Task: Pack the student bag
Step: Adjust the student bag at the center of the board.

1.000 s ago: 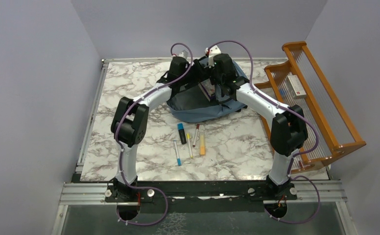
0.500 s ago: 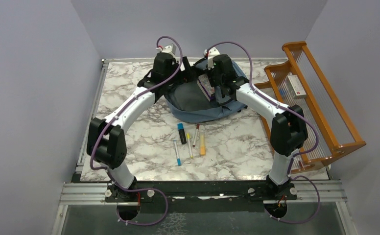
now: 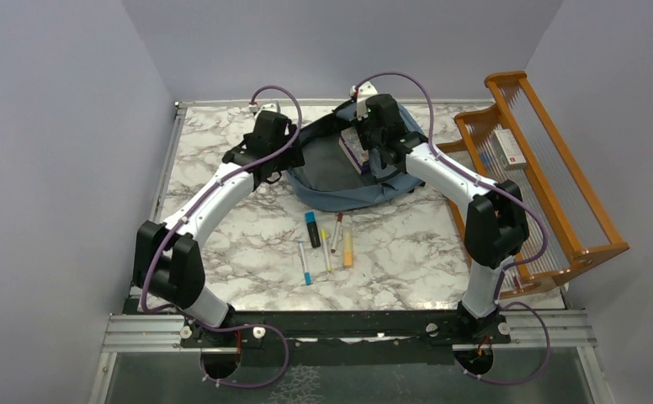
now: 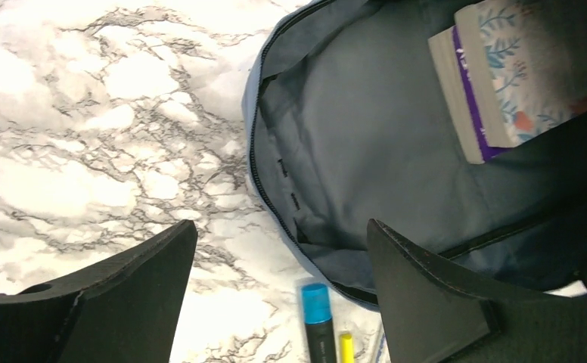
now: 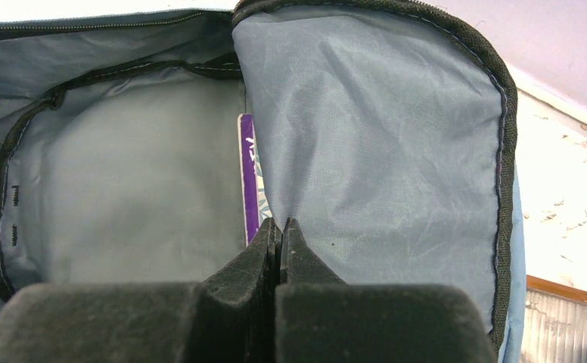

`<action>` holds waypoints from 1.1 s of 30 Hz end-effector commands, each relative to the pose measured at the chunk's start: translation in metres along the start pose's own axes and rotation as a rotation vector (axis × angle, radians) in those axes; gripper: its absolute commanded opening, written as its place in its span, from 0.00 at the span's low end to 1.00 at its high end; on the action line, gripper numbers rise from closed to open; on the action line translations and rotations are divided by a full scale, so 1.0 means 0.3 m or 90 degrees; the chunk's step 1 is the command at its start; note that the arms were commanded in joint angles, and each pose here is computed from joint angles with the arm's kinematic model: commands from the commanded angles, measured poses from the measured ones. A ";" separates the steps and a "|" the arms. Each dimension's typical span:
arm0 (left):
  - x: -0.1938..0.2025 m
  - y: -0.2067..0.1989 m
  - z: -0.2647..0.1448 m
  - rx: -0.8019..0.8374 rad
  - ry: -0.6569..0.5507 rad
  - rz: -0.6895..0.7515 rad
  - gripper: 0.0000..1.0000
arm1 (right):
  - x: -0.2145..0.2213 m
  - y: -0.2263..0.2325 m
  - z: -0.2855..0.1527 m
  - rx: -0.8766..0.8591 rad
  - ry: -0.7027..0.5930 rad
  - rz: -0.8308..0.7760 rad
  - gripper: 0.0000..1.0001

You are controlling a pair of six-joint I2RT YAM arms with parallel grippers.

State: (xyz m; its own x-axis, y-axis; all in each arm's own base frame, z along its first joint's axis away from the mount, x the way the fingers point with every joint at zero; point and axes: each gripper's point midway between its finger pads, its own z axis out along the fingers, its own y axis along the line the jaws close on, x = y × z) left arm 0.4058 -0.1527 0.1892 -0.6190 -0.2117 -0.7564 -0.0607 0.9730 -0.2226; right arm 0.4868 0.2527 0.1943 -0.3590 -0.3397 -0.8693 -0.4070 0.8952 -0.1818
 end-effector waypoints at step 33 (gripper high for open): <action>0.163 0.041 0.176 0.028 0.097 -0.023 0.00 | -0.078 0.079 -0.069 -0.096 -0.035 -0.015 0.27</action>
State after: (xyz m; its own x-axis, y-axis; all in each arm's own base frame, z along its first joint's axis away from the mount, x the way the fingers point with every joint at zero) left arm 0.4170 -0.1511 0.1153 -0.7301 -0.2157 -0.6484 -0.0715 0.9678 -0.2415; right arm 0.4824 0.2605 0.1909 -0.3581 -0.3430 -0.8684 -0.4495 0.8785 -0.1616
